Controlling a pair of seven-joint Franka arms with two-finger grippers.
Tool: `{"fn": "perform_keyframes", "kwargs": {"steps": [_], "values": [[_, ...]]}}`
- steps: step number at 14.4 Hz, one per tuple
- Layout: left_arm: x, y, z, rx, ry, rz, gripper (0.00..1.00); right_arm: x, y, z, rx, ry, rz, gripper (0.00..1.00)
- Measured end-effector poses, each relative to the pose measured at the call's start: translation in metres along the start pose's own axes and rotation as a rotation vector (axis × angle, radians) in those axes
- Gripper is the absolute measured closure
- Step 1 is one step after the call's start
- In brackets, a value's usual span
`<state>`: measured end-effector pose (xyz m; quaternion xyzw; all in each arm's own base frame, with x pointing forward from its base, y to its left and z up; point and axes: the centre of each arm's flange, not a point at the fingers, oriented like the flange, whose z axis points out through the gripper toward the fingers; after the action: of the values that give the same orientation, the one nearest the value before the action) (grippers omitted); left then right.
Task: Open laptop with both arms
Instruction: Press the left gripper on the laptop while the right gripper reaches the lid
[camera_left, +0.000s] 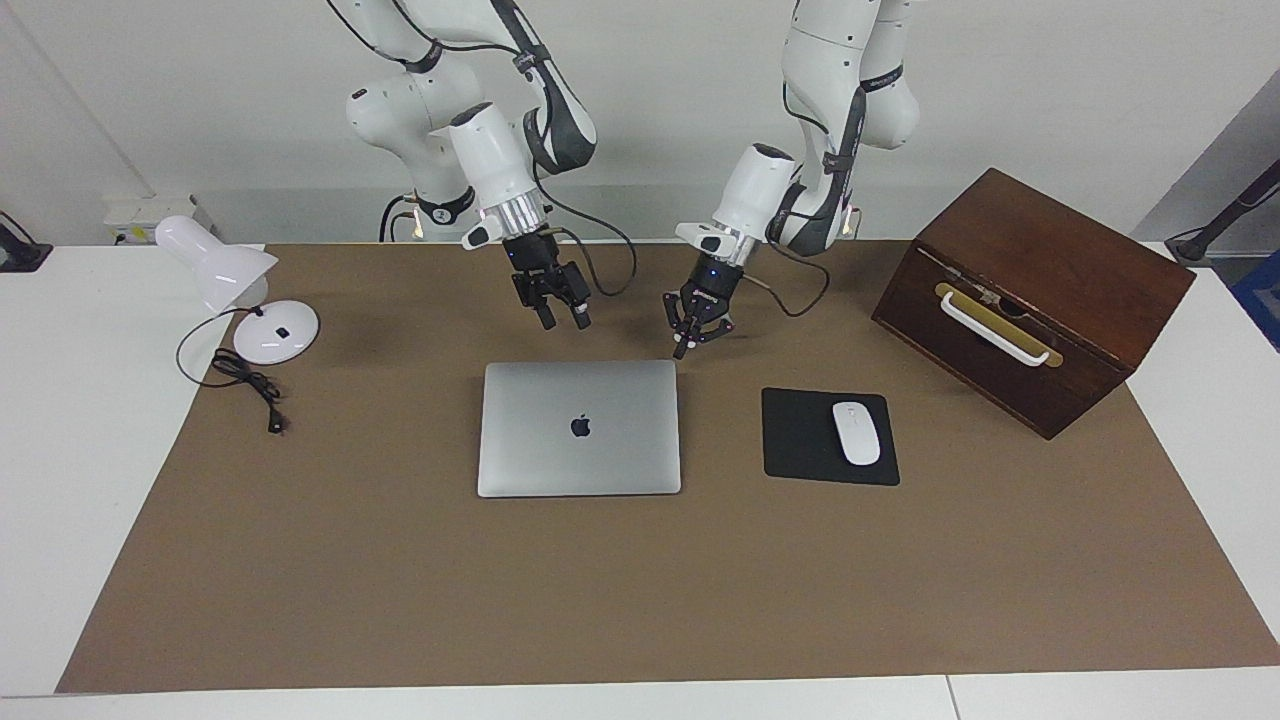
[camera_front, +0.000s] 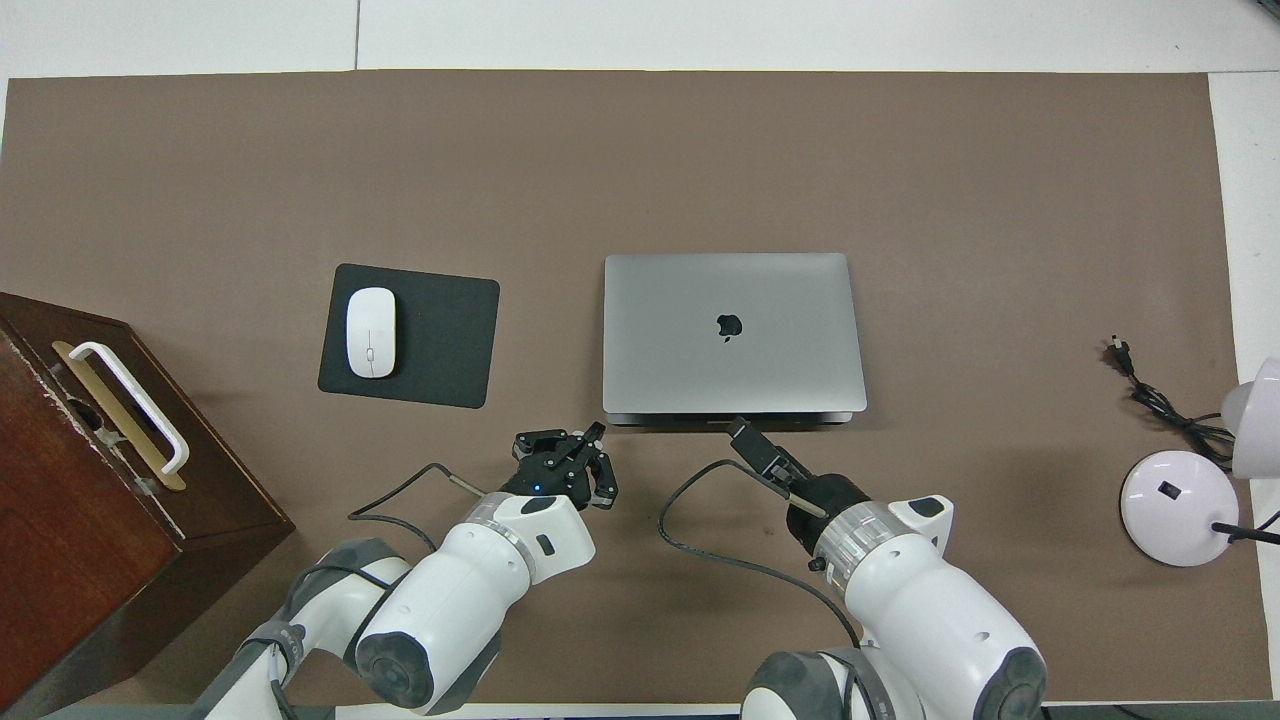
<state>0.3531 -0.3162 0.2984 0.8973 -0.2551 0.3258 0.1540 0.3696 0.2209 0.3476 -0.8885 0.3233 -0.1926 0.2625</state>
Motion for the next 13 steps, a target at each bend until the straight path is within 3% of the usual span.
{"fn": "perform_keyframes", "kwargs": {"steps": [13], "values": [[0.014,-0.001,0.033,0.009,-0.001,-0.014,0.99,0.0,-0.006,0.012,-0.008,-0.008,0.003,0.0]]}}
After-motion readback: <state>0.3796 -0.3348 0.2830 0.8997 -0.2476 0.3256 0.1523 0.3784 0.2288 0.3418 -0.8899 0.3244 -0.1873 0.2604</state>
